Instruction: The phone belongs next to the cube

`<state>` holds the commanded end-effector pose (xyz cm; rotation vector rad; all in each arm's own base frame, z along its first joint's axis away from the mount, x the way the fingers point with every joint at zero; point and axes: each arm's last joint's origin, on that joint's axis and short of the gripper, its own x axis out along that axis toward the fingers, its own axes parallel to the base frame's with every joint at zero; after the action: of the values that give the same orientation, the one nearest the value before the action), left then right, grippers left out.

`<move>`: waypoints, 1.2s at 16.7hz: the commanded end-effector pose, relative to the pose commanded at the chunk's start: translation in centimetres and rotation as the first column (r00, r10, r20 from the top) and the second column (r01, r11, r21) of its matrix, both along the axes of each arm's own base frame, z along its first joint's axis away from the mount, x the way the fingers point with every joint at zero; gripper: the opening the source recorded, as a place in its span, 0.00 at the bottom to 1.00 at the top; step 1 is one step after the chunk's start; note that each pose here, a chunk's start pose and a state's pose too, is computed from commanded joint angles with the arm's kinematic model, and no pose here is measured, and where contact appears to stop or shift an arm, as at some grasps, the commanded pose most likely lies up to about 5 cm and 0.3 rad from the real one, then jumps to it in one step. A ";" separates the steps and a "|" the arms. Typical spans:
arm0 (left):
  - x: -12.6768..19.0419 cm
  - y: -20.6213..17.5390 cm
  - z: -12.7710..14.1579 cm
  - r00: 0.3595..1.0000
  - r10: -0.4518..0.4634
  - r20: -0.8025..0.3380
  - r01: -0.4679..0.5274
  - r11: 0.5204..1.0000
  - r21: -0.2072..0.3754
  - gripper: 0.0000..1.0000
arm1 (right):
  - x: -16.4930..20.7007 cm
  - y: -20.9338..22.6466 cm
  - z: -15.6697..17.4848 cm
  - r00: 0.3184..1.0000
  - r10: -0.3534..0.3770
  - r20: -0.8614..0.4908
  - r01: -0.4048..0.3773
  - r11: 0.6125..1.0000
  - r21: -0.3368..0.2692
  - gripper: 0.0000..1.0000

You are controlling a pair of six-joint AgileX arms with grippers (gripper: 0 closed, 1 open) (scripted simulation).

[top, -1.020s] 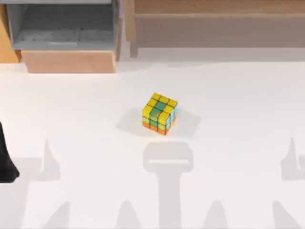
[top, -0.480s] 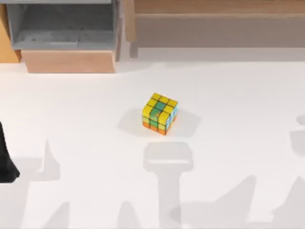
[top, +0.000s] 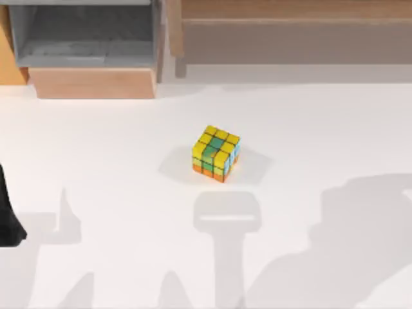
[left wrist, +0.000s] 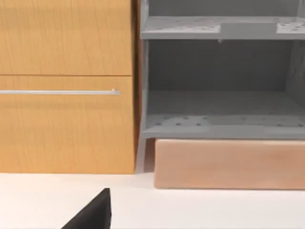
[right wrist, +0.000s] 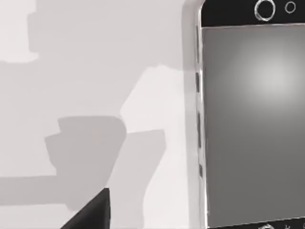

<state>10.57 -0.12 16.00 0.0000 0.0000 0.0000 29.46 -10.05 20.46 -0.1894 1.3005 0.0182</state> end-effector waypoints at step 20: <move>0.0 0.0 0.0 1.000 0.000 0.000 0.000 1.000 0.000 1.00 | 5.5 -5.4 -8.9 0.962 0.051 -0.266 -0.027 0.995 0.092 1.00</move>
<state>10.57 -0.12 16.00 0.0000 0.0000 0.0000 34.98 -15.42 11.59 -0.1410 1.5635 0.1385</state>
